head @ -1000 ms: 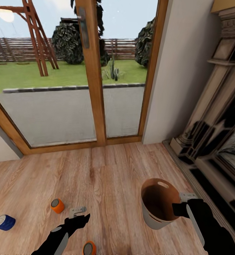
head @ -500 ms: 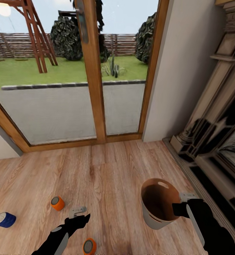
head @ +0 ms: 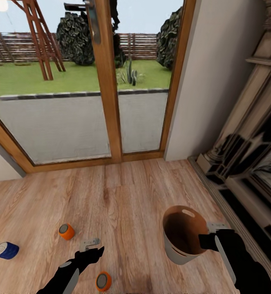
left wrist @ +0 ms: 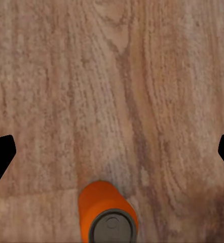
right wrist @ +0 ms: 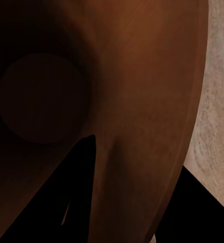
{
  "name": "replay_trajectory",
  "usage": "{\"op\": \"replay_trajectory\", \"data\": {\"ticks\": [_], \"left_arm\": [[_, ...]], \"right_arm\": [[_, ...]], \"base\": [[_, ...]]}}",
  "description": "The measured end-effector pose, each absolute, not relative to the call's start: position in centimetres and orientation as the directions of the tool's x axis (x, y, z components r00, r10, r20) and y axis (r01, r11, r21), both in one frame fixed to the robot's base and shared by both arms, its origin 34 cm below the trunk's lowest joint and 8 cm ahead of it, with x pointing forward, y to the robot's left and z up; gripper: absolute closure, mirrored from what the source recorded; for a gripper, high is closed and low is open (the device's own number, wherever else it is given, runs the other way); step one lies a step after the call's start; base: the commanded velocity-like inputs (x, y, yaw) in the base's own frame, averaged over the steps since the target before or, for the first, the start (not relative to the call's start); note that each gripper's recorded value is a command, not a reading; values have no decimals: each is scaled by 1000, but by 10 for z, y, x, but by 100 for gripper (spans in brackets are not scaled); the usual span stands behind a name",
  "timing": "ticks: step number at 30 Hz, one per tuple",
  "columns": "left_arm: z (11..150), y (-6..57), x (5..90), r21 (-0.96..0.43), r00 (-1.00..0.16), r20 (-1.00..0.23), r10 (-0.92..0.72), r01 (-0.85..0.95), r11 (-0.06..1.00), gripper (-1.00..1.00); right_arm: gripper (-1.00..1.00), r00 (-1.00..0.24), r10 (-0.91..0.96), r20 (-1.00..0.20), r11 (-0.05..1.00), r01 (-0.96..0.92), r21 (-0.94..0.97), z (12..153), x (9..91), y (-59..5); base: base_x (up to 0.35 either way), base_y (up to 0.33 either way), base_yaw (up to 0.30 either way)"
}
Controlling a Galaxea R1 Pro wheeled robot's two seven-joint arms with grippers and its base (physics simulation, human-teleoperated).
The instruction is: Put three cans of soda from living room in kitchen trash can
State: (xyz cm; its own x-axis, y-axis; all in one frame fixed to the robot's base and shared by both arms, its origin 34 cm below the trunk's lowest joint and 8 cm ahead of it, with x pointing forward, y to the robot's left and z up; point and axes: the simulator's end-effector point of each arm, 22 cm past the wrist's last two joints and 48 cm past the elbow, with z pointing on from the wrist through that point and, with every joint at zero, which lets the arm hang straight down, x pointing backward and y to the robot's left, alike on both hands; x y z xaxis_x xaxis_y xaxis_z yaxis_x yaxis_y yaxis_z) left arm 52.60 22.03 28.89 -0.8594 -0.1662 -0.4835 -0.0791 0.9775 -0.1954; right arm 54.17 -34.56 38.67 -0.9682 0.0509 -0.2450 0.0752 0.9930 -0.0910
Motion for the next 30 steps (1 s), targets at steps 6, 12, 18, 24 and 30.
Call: {"op": "replay_trajectory", "data": {"ticks": [6, 12, 18, 24, 30], "left_arm": [[285, 219, 523, -196, -865, -474, -166, -81, 977, -100], [280, 219, 519, -195, -870, -465, -166, -82, 977, -100], [276, 219, 516, -195, -874, -457, -166, -84, 977, -100], [273, 219, 513, -194, -879, -448, -166, -85, 977, -100], [269, 219, 509, -193, -883, -440, -166, -87, 977, -100]], "right_arm": [[100, -971, 51, -236, 993, 74, -91, 382, 539, -345], [100, -973, 50, -226, 993, 73, -93, 378, 537, -346], [100, -975, 50, -217, 993, 72, -93, 374, 535, -345], [100, -977, 50, -207, 993, 71, -94, 370, 533, -345], [100, -979, 51, -198, 993, 71, -95, 366, 530, -346]], "base": [[0, 0, 0], [0, 0, 0], [0, 0, 0], [0, 0, 0], [0, 0, 0]]}}
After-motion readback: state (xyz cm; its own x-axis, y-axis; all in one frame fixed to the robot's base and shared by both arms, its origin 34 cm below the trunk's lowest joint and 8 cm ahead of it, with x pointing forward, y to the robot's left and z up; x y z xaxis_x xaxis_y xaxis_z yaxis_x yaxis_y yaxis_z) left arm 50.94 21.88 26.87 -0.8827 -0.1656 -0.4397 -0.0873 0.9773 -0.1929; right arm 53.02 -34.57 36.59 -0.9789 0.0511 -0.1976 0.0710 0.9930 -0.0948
